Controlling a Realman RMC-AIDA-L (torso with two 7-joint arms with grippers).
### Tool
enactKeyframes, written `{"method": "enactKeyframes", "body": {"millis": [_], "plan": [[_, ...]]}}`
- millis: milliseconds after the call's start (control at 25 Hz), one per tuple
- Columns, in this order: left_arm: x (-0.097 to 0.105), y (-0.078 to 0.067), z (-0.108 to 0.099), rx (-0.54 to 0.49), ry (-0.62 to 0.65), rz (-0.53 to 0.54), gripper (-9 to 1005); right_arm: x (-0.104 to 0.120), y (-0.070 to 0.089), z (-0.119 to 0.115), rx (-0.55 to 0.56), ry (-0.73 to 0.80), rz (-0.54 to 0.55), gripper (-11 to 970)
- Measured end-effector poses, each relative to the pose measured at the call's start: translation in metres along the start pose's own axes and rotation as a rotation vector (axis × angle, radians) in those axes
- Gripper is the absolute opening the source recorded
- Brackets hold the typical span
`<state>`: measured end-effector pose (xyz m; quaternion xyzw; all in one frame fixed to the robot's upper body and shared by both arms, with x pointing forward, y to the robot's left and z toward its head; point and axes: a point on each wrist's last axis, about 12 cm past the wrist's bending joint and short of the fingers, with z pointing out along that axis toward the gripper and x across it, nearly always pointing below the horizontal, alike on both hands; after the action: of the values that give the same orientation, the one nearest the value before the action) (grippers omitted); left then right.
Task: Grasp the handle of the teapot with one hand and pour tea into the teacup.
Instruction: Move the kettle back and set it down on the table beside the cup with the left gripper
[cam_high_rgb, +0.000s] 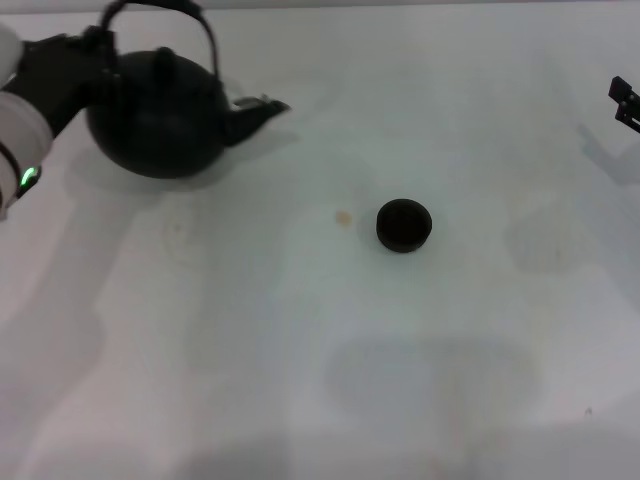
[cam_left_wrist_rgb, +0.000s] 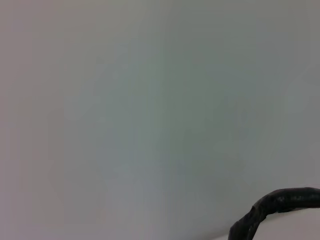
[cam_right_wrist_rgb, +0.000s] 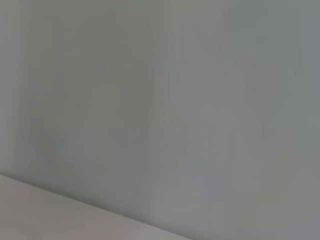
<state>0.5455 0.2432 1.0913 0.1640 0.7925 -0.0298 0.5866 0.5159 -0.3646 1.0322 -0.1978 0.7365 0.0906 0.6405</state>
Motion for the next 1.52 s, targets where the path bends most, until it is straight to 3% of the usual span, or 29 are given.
{"method": "enactKeyframes", "body": {"millis": [160,280,520,680,1000,1320,1520], "plan": [[-0.018,-0.008,-0.003,0.13,0.031,0.095,110,0.0,0.001,0.0,-0.003,-0.004,0.001,859],[-0.03,-0.005,-0.008,0.175,0.036,0.11,109,0.0,0.001,0.0,-0.004,-0.005,0.001,859],[-0.045,0.02,-0.024,0.273,-0.038,-0.02,110,0.0,0.003,0.001,-0.007,-0.007,0.004,859],[-0.025,0.036,-0.04,0.271,-0.128,-0.066,110,0.0,0.004,0.001,-0.008,-0.008,0.006,859],[0.032,0.045,-0.062,0.204,-0.335,-0.141,109,0.001,0.004,0.0,-0.007,-0.006,0.009,859],[0.074,0.046,-0.066,0.163,-0.245,-0.174,110,0.001,0.007,0.002,-0.019,-0.005,0.01,859],[0.089,0.043,-0.062,0.152,-0.224,-0.178,110,0.0,0.008,0.004,-0.024,-0.005,0.008,859]]}}
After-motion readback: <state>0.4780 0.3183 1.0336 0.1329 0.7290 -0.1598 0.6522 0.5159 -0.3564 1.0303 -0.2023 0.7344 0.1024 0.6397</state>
